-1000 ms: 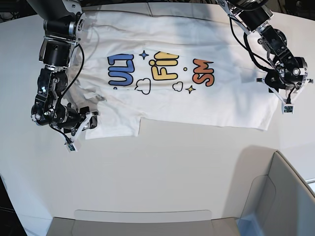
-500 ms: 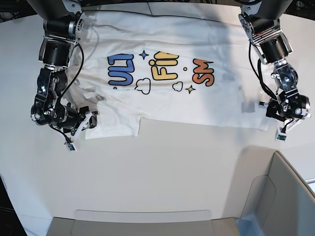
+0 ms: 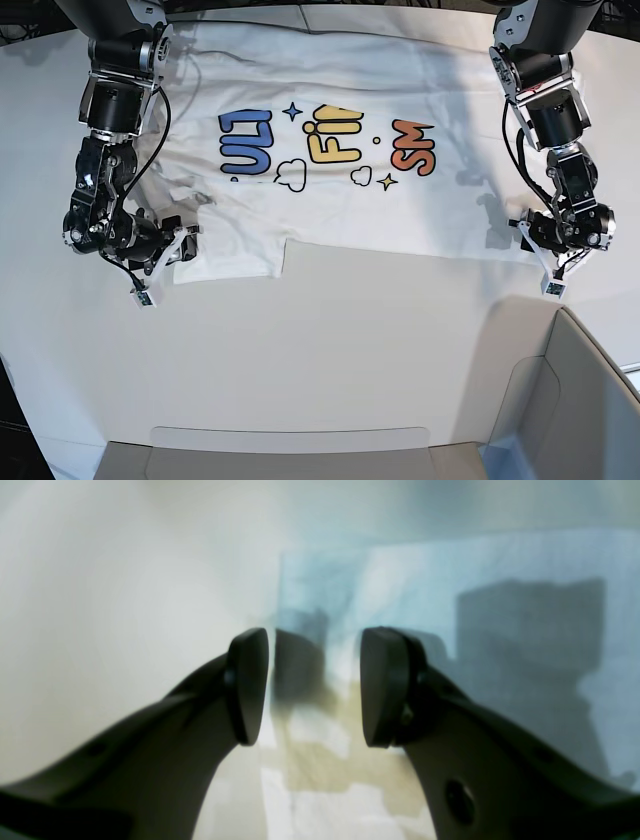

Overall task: Layout the t-shirt on the table in an organized manner, then fold the t-shirt properly
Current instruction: 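Move the left gripper to the opposite side edge and grasp it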

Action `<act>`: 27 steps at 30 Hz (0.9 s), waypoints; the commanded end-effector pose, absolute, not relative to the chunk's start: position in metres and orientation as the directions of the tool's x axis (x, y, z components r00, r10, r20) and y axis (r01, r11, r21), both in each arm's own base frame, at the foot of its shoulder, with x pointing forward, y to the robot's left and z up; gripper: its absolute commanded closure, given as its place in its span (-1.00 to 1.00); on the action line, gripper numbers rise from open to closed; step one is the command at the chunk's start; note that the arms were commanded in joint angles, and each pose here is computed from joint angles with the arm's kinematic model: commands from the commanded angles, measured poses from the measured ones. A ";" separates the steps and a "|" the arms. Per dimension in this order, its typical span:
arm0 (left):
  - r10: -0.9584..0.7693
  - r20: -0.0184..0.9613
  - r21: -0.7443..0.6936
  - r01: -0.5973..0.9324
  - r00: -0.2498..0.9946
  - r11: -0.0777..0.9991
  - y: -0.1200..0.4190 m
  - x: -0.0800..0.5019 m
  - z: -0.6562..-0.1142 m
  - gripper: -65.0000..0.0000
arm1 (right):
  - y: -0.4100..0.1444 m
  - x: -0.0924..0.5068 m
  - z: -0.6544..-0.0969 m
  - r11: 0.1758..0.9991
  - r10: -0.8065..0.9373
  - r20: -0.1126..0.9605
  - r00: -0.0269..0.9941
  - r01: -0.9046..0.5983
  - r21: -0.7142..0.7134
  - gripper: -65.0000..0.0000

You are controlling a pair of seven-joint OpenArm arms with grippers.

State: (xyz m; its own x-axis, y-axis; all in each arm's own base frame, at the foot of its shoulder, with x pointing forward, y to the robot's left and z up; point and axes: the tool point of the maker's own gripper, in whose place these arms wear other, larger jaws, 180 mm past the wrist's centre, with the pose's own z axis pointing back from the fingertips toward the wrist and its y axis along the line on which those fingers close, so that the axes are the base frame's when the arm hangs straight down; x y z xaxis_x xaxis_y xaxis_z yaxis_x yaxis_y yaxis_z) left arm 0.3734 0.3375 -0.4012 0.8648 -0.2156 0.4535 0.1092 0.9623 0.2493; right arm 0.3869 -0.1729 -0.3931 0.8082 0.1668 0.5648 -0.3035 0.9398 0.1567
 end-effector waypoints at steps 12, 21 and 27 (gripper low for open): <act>-0.186 0.437 0.205 0.104 0.880 0.973 0.343 0.372 -0.421 0.55 | -0.179 0.382 -0.395 0.942 0.199 0.535 0.821 -0.311 0.127 0.79; -0.161 0.473 0.196 0.075 0.866 0.978 0.346 0.382 -0.409 1.00 | -0.186 0.403 -0.376 0.947 0.220 0.564 0.796 -0.313 0.073 1.00; 0.021 0.557 0.118 -0.105 0.830 0.987 0.378 0.382 -0.390 1.00 | -0.187 0.417 -0.343 0.946 0.255 0.629 0.735 -0.326 -0.003 1.00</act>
State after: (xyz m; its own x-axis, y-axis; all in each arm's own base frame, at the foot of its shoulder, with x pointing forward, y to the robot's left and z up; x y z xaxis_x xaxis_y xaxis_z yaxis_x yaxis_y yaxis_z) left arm 0.3751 0.3617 -0.4068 0.8420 0.0283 0.5388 -0.0842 0.9933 0.0795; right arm 0.4027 -0.1849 -0.3646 0.7770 0.2512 0.5772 -0.3209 0.9469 0.0200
